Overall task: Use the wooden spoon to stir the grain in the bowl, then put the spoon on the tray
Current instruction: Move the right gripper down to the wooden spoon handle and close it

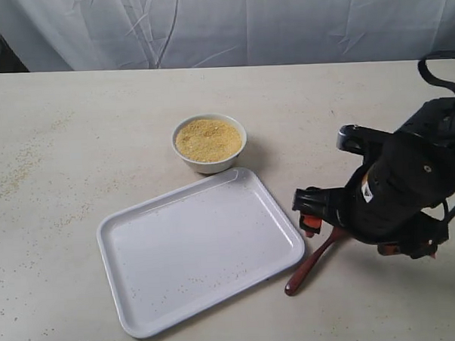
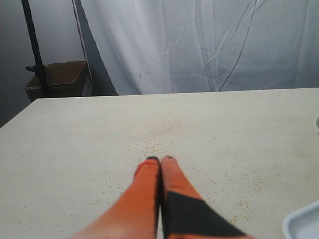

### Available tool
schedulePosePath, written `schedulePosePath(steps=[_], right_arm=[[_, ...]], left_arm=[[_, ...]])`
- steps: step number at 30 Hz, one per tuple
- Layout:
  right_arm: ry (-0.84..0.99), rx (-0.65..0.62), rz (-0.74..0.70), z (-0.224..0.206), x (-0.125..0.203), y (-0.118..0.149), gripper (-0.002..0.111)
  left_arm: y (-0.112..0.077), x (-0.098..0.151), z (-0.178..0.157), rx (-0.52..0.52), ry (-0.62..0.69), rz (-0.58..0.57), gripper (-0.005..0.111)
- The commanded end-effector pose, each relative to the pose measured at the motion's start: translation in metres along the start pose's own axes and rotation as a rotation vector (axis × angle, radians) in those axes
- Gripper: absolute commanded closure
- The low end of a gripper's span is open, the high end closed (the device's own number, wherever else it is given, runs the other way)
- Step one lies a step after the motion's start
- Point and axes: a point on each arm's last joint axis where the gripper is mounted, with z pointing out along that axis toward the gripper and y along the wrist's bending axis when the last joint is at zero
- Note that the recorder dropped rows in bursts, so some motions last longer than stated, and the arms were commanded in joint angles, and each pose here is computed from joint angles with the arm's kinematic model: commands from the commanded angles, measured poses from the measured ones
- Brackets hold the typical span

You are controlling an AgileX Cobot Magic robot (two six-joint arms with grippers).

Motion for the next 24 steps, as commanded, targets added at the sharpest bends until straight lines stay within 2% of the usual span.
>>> schedulePosePath(steps=[1, 9, 12, 14, 20, 21, 24], right_arm=[[-0.052, -0.066, 0.062, 0.005, -0.004, 0.006, 0.019], [0.026, 0.022, 0.089, 0.038, 0.001, 0.004, 0.019], [0.036, 0.041, 0.108, 0.049, 0.002, 0.004, 0.024], [0.040, 0.061, 0.111, 0.053, 0.002, 0.003, 0.039], [0.030, 0.113, 0.135, 0.055, 0.002, -0.002, 0.105], [0.026, 0.115, 0.129, 0.055, 0.001, -0.002, 0.108], [0.022, 0.108, 0.127, 0.055, 0.001, -0.002, 0.104]], left_arm=[[0.000, 0.000, 0.000, 0.004, -0.008, 0.006, 0.106], [0.000, 0.000, 0.000, 0.004, -0.008, 0.006, 0.106], [0.000, 0.000, 0.000, 0.004, -0.008, 0.006, 0.106], [0.000, 0.000, 0.000, 0.004, -0.008, 0.006, 0.106], [0.000, 0.000, 0.000, 0.004, -0.008, 0.006, 0.106], [0.000, 0.000, 0.000, 0.004, -0.008, 0.006, 0.106], [0.000, 0.000, 0.000, 0.004, -0.008, 0.006, 0.106]])
